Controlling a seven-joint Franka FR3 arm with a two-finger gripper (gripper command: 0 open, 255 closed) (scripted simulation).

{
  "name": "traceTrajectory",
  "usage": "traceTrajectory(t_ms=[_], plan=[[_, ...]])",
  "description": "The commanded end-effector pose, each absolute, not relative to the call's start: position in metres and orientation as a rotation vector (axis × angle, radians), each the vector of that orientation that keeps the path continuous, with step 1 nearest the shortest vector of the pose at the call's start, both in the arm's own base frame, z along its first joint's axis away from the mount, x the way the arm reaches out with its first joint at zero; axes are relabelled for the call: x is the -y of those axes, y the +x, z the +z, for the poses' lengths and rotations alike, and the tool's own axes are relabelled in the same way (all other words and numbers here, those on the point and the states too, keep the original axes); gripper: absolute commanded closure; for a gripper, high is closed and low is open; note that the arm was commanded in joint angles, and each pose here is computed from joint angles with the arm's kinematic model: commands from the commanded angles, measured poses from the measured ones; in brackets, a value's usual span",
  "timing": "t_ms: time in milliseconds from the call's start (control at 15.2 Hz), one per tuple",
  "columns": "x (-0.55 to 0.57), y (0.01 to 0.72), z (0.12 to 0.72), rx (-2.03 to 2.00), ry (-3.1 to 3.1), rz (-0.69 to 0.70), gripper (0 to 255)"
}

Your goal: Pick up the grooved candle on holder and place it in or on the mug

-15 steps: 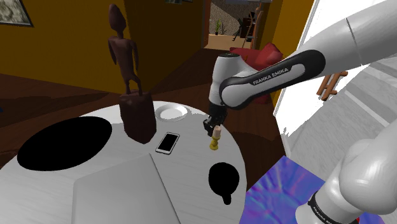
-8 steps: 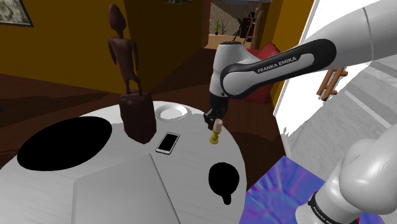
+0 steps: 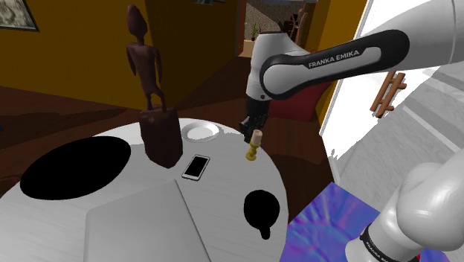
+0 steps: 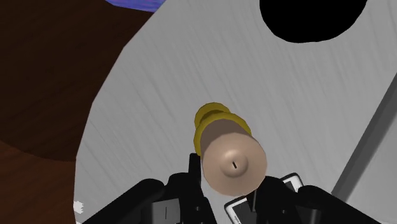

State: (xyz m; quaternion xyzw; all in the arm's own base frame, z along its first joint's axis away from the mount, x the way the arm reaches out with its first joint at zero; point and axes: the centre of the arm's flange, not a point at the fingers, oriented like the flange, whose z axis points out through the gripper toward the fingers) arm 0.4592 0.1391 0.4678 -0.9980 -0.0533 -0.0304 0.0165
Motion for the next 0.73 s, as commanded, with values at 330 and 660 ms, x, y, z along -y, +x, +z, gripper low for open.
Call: traceTrajectory(t_ms=[330,660], plan=[[-0.139,0.459,0.504,0.166,-3.103,-0.094,255],[-0.148,0.449,0.525,0.166,-3.103,-0.094,255]])
